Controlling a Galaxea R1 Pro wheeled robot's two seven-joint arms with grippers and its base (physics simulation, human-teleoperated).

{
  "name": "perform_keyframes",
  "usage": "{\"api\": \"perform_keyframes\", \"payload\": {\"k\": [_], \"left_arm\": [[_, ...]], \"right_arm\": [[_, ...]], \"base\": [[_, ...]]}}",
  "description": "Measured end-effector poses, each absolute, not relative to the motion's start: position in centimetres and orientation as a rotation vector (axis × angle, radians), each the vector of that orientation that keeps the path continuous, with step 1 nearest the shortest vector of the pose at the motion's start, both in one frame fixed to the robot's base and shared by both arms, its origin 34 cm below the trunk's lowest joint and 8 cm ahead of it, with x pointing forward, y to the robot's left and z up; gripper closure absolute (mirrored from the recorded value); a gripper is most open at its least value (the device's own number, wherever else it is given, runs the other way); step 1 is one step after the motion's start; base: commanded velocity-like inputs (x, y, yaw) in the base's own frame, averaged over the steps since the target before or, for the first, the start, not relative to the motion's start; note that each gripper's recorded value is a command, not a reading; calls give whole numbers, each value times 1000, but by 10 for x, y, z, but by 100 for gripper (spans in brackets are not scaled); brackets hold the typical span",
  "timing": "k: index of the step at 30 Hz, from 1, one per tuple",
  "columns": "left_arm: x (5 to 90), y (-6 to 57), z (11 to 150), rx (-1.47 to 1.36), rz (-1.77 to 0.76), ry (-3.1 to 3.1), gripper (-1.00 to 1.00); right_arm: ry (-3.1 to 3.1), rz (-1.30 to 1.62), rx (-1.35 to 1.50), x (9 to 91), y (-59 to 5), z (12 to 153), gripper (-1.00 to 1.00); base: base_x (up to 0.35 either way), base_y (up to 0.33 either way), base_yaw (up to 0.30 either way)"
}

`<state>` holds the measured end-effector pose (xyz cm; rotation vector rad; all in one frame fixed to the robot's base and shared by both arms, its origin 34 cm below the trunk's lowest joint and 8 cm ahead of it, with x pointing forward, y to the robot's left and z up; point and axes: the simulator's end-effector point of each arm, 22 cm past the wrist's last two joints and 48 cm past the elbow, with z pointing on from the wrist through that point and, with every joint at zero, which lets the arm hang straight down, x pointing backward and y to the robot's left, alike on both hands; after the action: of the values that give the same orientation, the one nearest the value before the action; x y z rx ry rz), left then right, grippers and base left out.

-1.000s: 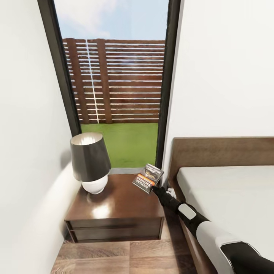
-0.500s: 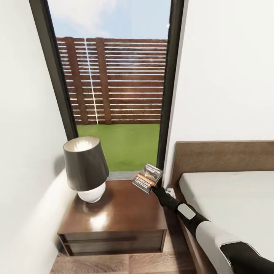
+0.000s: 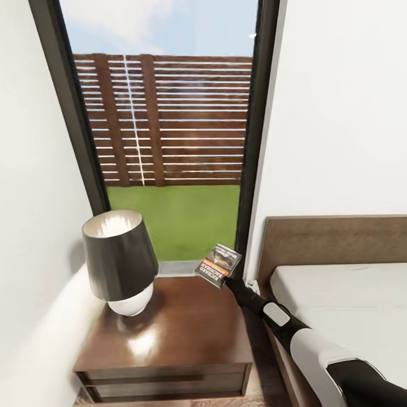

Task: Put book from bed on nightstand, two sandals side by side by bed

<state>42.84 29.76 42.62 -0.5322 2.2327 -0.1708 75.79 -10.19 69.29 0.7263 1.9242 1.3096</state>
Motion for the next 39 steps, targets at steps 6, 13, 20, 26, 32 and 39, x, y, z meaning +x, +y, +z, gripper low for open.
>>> {"api": "perform_keyframes", "payload": {"k": [6,13,20,26,32,39], "left_arm": [[428,298,426,-532,-170,2232,-100],[428,299,426,-532,-169,2232,-100],[428,299,426,-533,-169,2232,-100],[429,299,426,-531,-170,2232,-100],[429,298,426,-530,-172,2232,-100],[429,302,427,-523,-171,2231,-100]], "right_arm": [[1927,1308,726,758,-102,692,100],[1931,1307,724,757,-101,692,100],[1930,1307,725,758,-101,692,100],[1928,1310,729,758,-101,692,100],[1931,1310,725,757,-100,692,100],[1949,1302,702,755,-97,690,100]], "base": [[234,0,0],[232,0,0],[207,0,0],[69,0,0],[14,0,0],[2,0,0]]}}
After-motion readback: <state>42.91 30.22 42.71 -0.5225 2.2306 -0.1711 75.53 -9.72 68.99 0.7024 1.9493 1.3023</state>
